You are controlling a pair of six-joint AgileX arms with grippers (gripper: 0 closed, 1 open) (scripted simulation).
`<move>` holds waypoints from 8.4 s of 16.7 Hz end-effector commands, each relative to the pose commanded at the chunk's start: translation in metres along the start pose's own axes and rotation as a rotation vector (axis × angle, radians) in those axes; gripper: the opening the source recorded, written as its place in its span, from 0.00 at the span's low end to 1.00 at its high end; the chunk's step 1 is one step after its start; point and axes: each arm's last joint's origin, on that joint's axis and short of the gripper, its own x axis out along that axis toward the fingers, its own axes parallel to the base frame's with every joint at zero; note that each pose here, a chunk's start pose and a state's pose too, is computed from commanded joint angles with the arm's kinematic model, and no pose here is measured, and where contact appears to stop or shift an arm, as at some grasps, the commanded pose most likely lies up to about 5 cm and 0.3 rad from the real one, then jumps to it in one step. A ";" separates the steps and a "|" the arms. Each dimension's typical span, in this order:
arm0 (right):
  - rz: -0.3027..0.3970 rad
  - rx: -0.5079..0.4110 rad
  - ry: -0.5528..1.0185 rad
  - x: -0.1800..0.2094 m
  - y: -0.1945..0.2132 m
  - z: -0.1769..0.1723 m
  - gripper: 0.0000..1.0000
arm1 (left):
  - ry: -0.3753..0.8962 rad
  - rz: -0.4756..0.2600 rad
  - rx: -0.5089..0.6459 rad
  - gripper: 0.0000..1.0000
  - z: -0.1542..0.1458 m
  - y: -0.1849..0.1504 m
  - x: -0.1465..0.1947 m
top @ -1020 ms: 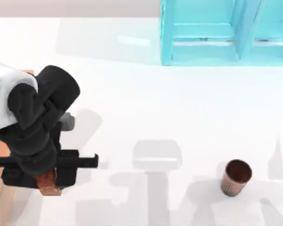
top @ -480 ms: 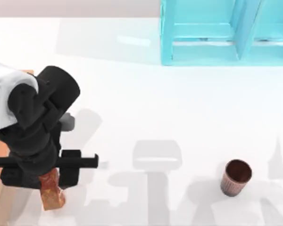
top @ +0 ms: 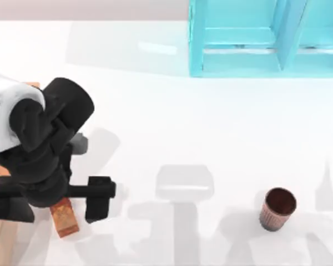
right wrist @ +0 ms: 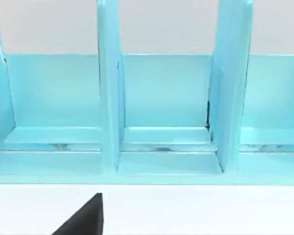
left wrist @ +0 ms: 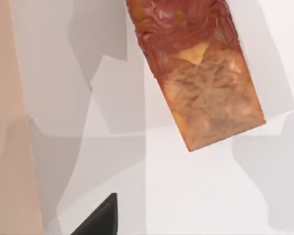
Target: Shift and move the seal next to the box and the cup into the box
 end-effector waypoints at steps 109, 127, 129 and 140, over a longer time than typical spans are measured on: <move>0.000 0.000 0.000 0.000 0.000 0.000 1.00 | -0.205 -0.023 0.000 0.00 0.004 -0.252 -0.074; 0.000 0.000 0.000 0.000 0.000 0.000 1.00 | -0.085 0.050 0.003 0.00 0.095 -0.071 -0.082; 0.000 0.000 0.000 0.000 0.000 0.000 1.00 | -0.066 0.048 0.009 0.00 0.097 -0.039 -0.083; 0.000 0.000 0.000 0.000 0.000 0.000 1.00 | -0.001 0.001 0.007 0.00 0.054 0.145 -0.077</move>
